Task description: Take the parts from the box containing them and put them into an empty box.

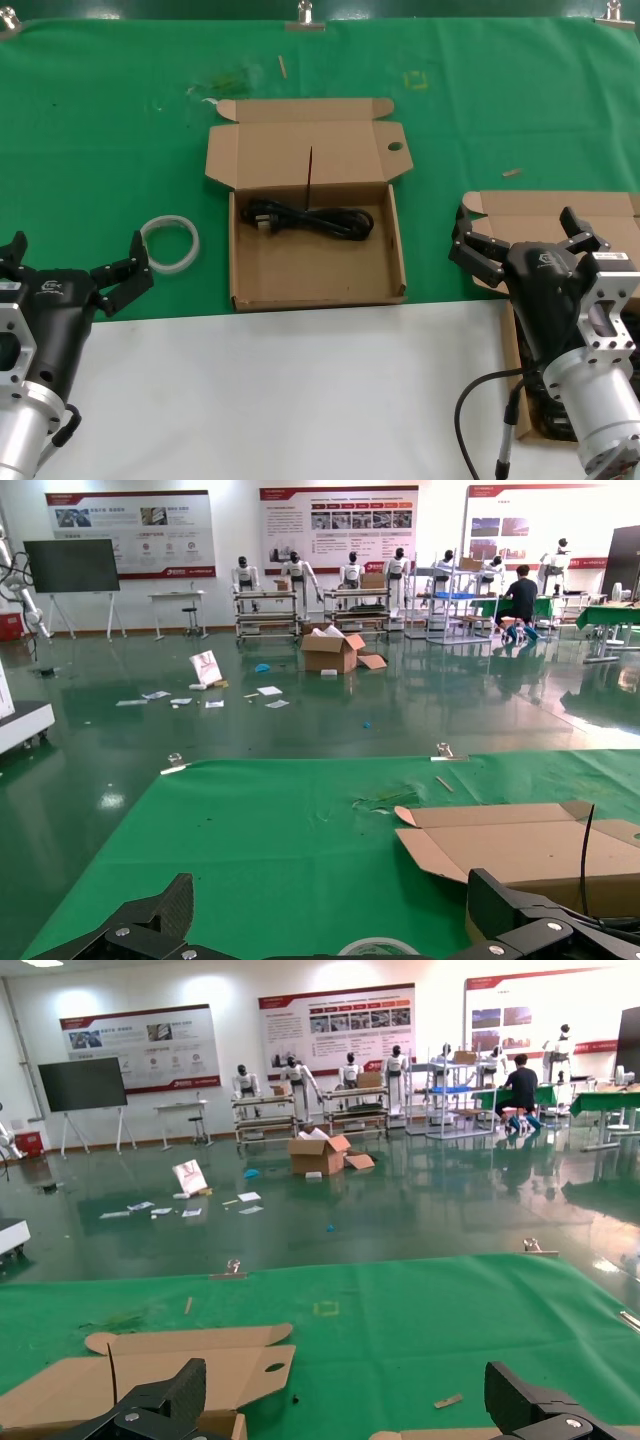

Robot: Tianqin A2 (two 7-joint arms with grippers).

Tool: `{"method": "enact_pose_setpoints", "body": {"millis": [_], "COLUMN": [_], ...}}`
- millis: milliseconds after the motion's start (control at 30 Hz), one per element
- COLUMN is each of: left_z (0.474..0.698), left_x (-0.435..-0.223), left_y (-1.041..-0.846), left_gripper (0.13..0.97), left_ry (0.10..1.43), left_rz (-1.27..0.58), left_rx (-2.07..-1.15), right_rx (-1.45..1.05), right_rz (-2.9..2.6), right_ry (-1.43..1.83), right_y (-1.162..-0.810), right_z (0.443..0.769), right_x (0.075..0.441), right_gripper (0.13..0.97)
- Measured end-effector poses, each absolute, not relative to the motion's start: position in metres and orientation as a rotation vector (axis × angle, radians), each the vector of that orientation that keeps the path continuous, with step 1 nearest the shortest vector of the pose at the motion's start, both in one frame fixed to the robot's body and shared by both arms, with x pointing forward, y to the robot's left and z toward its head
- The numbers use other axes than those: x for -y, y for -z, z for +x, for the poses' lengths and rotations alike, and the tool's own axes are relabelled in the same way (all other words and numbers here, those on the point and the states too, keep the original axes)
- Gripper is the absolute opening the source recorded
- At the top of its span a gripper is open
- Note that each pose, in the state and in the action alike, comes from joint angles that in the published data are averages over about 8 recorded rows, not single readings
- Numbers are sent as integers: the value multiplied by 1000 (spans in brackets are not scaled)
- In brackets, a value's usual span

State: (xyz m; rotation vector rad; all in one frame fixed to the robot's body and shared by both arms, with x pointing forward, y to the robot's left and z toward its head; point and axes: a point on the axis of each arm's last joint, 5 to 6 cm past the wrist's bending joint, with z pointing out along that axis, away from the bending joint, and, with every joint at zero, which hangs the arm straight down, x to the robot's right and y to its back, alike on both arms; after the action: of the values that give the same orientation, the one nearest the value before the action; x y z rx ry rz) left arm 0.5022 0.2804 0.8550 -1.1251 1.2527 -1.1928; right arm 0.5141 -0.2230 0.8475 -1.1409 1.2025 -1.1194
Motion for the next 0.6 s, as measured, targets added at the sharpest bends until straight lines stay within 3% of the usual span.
{"method": "enact_pose_setpoints", "body": {"millis": [600], "left_z": [502], "left_x": [-280], "left_y": [-855], "left_gripper": [966], "left_ry": [1193], "left_rz": [-1125], "left_rx": [-1253], "right_rx": [-1203], "right_rz": [-1141], "right_ry": [1119], "right_y": [-848], "right_z": [514], "right_x": [223], "right_gripper": [966]}}
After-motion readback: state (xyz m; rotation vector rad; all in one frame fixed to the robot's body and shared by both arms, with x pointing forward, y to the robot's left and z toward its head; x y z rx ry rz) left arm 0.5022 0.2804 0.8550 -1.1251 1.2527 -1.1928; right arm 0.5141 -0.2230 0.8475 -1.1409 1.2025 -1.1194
